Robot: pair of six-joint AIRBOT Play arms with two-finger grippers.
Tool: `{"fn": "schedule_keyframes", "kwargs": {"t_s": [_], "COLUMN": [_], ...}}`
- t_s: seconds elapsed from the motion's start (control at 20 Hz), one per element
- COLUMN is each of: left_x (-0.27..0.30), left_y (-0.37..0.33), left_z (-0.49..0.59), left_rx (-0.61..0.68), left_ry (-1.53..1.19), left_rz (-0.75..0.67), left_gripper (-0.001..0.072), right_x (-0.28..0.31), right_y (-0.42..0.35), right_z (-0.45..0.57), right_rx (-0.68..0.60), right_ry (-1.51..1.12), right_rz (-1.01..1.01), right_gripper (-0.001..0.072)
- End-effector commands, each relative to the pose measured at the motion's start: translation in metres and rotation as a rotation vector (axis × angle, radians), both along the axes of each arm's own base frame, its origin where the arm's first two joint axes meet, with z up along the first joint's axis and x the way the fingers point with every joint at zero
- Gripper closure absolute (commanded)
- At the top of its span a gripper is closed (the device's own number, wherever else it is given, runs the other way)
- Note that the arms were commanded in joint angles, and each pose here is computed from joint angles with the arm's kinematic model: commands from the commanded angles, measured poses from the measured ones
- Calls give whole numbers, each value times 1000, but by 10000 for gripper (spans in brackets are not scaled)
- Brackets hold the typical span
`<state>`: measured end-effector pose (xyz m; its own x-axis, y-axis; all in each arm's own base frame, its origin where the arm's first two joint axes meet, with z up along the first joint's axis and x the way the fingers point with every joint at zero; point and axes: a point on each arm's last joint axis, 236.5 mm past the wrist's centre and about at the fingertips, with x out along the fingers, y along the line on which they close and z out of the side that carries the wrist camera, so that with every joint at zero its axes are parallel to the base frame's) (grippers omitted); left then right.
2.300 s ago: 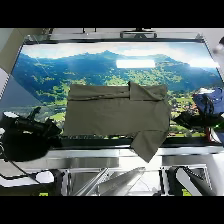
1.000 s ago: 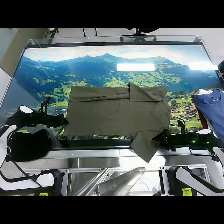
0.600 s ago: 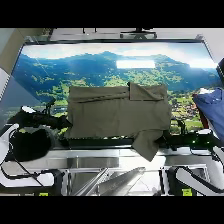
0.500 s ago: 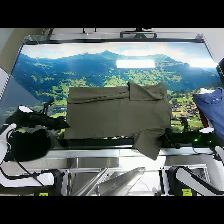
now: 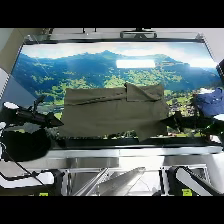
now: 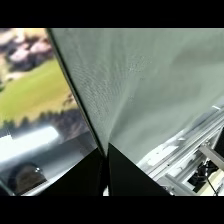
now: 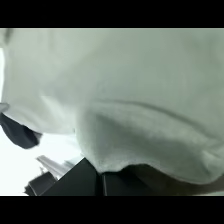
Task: Fold the shirts.
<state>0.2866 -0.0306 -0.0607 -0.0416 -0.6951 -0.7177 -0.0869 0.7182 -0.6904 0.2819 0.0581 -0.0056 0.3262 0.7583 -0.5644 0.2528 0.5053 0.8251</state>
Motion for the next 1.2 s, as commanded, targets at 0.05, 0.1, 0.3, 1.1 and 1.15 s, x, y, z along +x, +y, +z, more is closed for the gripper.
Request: {"fn": "schedule_keyframes", "kwargs": {"t_s": [0.05, 0.1, 0.3, 1.1, 1.15], "left_x": [32, 50, 108, 188, 184], "left_y": [2, 0, -8, 1, 4], "left_z": [22, 32, 48, -30, -28], "left_rx": [-36, -66, -116, 26, 43], "left_ry": [-65, -106, -205, -97, -78], "left_rz": [41, 66, 88, -32, -43], "left_gripper": [680, 680, 680, 697, 673], "right_x": [62, 79, 140, 211, 211], "right_y": [-14, -18, -15, -64, -66], "right_z": [39, 46, 41, -66, -57], "right_rx": [58, 83, 80, -215, -197], "right_ry": [-206, -251, -344, -356, -372], "right_rz": [-108, -141, -152, -17, -4], "right_gripper": [694, 694, 693, 318, 307]}}
